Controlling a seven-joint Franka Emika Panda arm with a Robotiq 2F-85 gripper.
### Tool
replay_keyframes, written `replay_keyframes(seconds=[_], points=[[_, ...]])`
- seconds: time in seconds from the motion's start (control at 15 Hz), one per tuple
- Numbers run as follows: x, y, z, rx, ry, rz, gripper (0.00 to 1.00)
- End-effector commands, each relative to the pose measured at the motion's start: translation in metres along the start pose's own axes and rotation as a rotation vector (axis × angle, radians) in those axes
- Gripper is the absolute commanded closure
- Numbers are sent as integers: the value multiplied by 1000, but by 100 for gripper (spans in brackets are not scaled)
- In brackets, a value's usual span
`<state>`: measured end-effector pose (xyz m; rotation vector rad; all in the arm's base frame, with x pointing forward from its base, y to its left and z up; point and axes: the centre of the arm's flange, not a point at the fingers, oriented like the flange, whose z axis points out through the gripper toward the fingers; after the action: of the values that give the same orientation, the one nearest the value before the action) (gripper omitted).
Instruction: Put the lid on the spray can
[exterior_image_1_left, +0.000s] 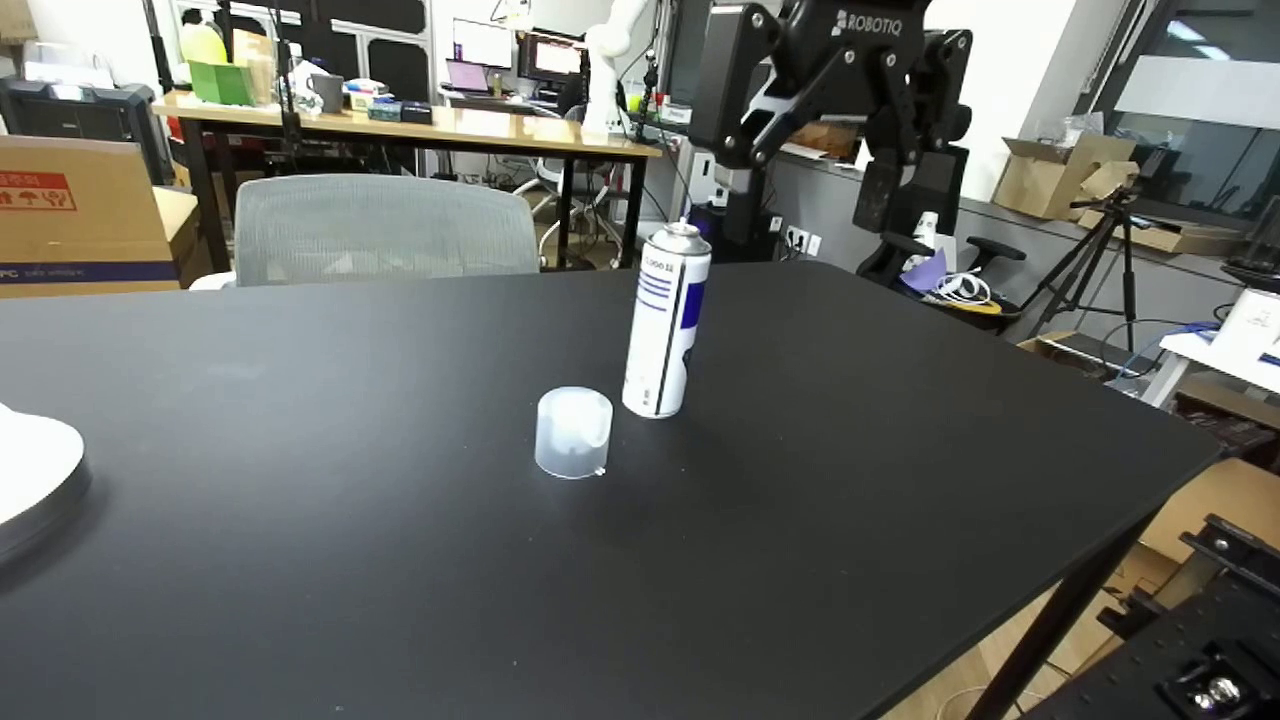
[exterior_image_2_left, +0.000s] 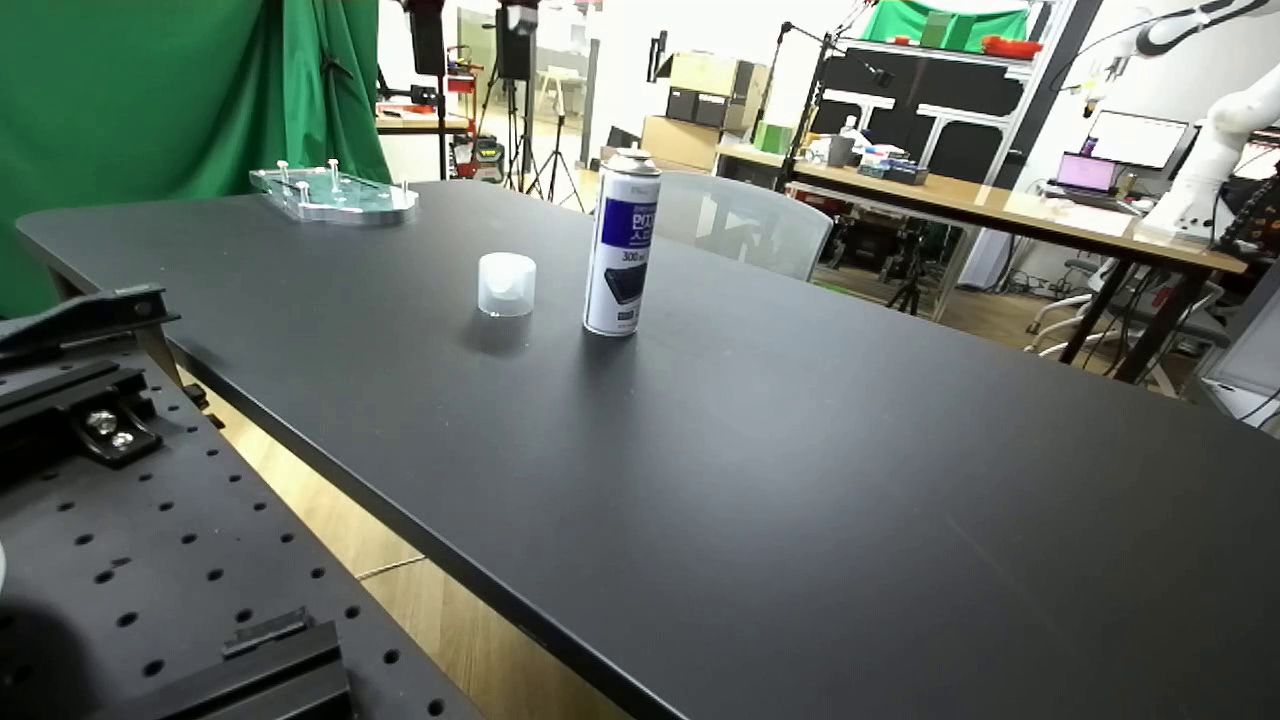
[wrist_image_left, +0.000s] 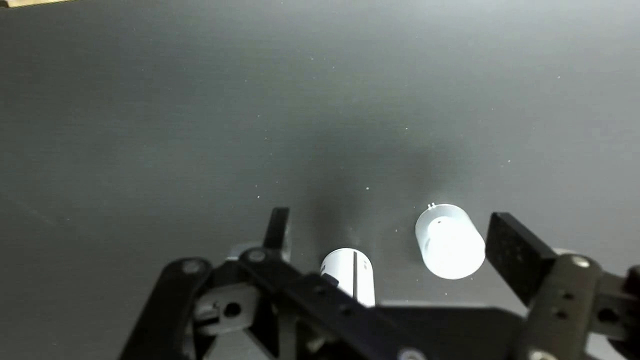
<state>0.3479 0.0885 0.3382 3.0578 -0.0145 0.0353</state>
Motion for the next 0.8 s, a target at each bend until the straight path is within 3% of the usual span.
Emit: replay_keyframes(seconds=[0.0, 0.2, 0.73], points=[[1, 0, 3, 1, -6, 0, 0], [2, -2, 7, 0, -18, -10, 0], [15, -28, 84, 1, -226, -99, 0]])
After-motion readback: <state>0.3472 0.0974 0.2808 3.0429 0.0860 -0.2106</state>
